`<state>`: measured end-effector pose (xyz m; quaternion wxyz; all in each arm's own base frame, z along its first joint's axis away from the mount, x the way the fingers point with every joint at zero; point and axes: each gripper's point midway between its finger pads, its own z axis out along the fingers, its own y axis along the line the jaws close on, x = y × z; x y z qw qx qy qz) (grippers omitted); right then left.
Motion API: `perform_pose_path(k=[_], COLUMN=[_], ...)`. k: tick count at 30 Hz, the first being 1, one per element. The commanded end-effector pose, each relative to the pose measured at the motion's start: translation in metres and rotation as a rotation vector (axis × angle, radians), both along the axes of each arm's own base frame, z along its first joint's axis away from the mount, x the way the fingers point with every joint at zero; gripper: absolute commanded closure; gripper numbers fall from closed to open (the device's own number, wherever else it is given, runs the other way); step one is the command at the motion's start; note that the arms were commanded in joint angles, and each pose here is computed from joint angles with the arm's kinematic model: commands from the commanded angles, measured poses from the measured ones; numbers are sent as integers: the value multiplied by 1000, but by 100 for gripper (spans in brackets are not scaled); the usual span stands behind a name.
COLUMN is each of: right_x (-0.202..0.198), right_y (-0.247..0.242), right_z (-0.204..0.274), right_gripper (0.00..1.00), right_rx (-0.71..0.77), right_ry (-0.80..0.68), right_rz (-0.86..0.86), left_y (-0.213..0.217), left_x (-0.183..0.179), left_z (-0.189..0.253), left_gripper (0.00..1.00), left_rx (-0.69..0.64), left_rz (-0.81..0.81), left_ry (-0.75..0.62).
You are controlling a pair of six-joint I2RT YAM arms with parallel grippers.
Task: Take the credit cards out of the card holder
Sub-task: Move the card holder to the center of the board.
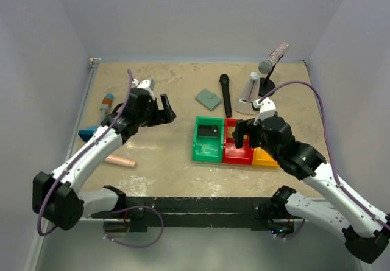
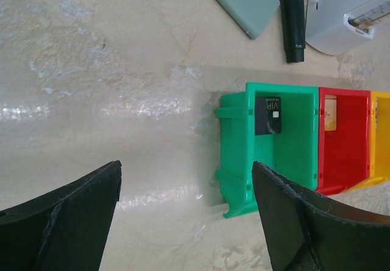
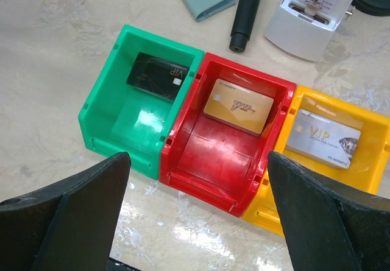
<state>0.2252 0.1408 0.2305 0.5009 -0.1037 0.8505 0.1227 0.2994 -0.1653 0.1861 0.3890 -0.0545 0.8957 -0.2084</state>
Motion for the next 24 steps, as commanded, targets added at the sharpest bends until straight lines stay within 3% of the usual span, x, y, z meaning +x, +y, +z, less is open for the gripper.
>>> perform_pose_path(k=[1,2,3,14,24], right_x=[0,1,1,3,-3], right_y=[5,5,6,20,16], right_z=[13,12,11,-1,1], right_gripper=[1,1,1,1,1], right_rx=[28,27,28,55,80], right_ry=[-17,-14,-11,34,19], right_rz=[22,20,20,45,42], left_y=[-33,-40,-45,-97,-119], left_x=[38,45,53,132,187], left_z=[29,30,26,-22,-55], left_gripper=[7,7,0,0,2], left_rx=[-97,-109,-119,-185,-84], left_rz=[-63,-72,-67,-2,61], left_ry=[-81,-80,-63,34,54])
